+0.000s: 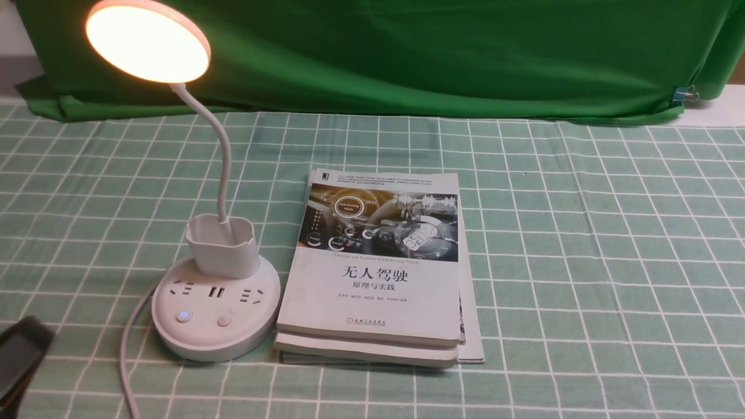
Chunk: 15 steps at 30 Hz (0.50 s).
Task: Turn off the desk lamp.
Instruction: Use the left arm to press the button switch on the lamp holder
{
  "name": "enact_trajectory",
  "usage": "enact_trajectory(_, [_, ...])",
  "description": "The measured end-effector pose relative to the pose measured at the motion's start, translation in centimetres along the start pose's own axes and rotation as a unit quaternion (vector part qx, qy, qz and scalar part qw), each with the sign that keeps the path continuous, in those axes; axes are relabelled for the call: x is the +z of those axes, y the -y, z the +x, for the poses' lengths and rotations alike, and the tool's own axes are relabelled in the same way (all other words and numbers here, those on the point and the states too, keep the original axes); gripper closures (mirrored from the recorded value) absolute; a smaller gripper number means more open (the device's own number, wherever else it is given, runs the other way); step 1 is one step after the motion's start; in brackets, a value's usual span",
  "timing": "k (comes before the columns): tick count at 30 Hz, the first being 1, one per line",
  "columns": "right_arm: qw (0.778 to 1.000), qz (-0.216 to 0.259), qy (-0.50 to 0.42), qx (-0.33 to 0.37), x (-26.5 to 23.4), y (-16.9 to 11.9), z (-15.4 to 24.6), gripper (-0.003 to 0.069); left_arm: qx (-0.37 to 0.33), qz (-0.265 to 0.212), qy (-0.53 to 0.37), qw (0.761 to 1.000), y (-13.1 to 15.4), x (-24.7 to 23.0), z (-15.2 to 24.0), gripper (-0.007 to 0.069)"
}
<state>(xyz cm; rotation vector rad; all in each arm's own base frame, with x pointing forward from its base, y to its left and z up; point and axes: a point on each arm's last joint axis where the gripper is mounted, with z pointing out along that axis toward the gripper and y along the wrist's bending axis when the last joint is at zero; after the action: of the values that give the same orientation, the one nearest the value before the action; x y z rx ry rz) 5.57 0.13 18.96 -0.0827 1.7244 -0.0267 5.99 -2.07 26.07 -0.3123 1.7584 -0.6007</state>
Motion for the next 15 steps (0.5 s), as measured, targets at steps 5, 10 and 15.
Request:
enact_trajectory(5, [1.0, 0.0, 0.0, 0.0, 0.0, 0.0, 0.0, 0.0417, 0.1, -0.06, -0.226, 0.967, 1.6, 2.8, -2.8, 0.0625])
enact_trajectory(10, [1.0, 0.0, 0.0, 0.0, 0.0, 0.0, 0.0, 0.0417, 0.14, -0.073, -0.357, 0.921, 1.4, 6.8, -3.6, 0.0625])
enact_trajectory(15, [1.0, 0.0, 0.0, 0.0, 0.0, 0.0, 0.0, 0.0417, 0.172, -0.072, -0.437, 0.88, 1.5, 11.5, -2.9, 0.0625])
